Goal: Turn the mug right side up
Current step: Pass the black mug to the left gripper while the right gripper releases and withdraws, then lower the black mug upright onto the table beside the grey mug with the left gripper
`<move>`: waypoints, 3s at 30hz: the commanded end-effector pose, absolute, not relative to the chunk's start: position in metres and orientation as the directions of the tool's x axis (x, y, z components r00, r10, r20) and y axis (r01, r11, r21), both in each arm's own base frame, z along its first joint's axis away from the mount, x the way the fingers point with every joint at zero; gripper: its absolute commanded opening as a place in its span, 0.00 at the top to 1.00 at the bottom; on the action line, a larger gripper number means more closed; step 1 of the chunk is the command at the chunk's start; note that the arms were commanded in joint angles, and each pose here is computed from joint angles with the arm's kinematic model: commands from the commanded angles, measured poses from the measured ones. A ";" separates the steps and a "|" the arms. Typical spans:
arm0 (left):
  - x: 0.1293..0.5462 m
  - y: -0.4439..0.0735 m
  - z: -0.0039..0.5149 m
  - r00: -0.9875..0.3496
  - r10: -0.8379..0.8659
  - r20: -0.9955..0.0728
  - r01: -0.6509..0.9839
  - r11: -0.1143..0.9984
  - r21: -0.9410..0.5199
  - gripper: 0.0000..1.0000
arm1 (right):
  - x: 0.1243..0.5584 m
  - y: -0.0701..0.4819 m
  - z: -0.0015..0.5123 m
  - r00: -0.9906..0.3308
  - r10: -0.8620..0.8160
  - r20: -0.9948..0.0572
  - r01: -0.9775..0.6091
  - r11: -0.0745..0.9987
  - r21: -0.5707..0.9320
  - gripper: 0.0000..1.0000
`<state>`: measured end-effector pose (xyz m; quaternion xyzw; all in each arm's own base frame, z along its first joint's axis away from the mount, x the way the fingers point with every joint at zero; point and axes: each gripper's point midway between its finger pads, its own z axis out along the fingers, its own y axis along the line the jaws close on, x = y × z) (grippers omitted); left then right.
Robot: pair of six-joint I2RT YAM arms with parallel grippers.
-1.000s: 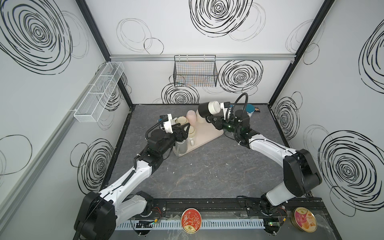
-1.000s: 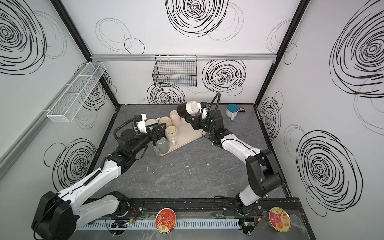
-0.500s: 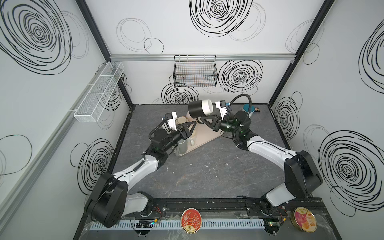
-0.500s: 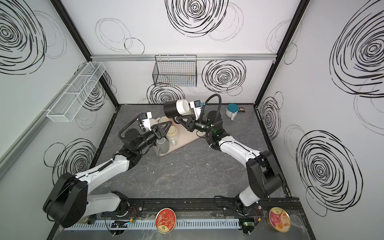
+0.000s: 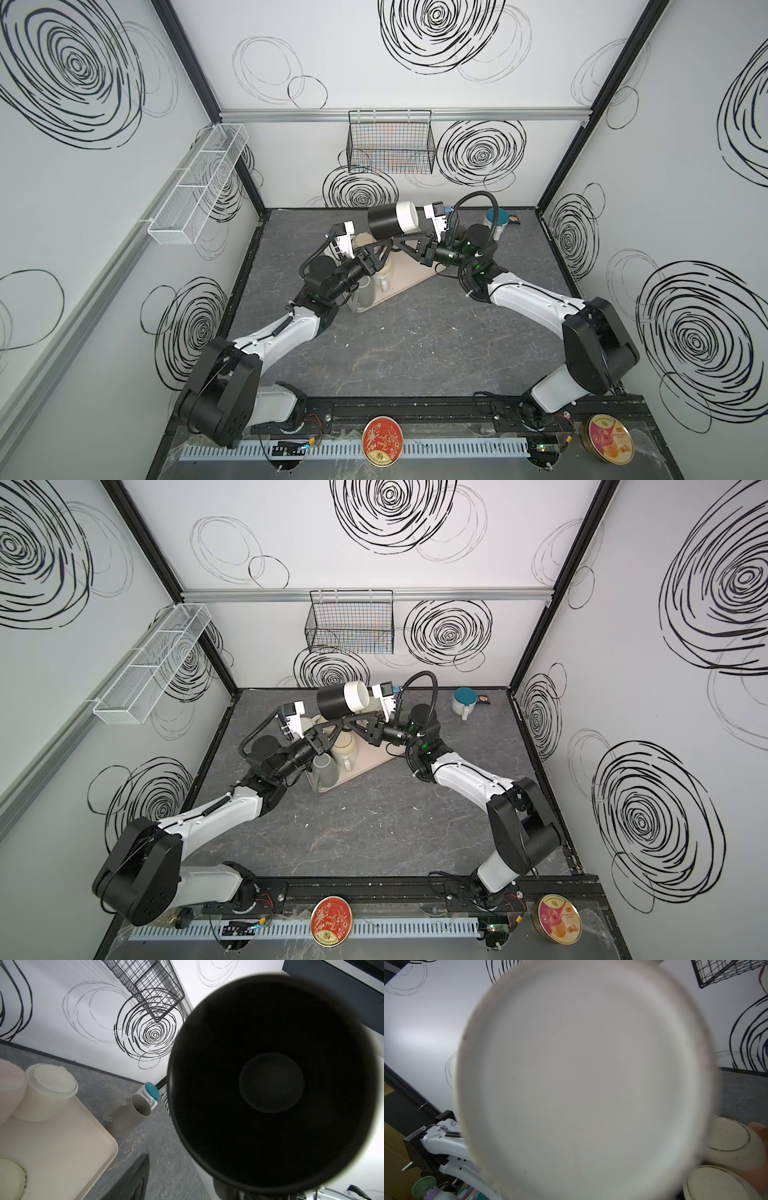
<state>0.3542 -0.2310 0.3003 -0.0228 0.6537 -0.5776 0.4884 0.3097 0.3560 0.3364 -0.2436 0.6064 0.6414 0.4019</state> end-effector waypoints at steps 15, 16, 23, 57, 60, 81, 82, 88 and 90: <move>0.318 -0.247 0.411 -0.421 -0.636 -0.647 0.823 0.033 -0.567 1.00 | 0.321 0.324 0.374 -0.537 0.261 -0.802 -0.810 0.105 0.577 0.70; 0.322 -0.250 0.406 -0.418 -0.619 -0.665 0.816 0.066 -0.574 1.00 | 0.323 0.318 0.371 -0.528 0.256 -0.810 -0.809 0.139 0.572 0.64; 0.351 -0.279 0.371 -0.335 -0.385 -0.860 0.771 0.413 -0.485 1.00 | 0.355 0.256 0.334 -0.521 0.265 -0.812 -0.669 0.465 0.581 0.57; 0.430 -0.440 0.178 -0.002 0.706 -0.709 0.863 0.359 0.355 1.00 | 0.367 0.069 0.223 -0.552 0.397 -0.733 -0.151 0.817 0.556 0.60; 0.442 -0.446 0.169 0.003 0.720 -0.694 0.845 0.369 0.387 1.00 | 0.367 0.068 0.215 -0.567 0.403 -0.718 -0.138 0.813 0.565 0.60; 0.475 -0.438 0.111 -0.008 0.823 -0.567 0.802 0.345 0.489 0.96 | 0.374 0.075 0.186 -0.644 0.413 -0.644 -0.120 0.777 0.617 0.60; 0.476 -0.437 0.110 -0.011 0.827 -0.563 0.797 0.347 0.494 0.91 | 0.374 0.075 0.184 -0.647 0.412 -0.641 -0.117 0.778 0.618 0.60; 0.484 -0.432 0.112 -0.024 0.832 -0.554 0.770 0.369 0.521 0.68 | 0.375 0.076 0.184 -0.658 0.410 -0.632 -0.115 0.774 0.622 0.60; 0.485 -0.431 0.114 -0.028 0.831 -0.555 0.763 0.377 0.525 0.61 | 0.374 0.076 0.184 -0.660 0.411 -0.629 -0.112 0.774 0.624 0.60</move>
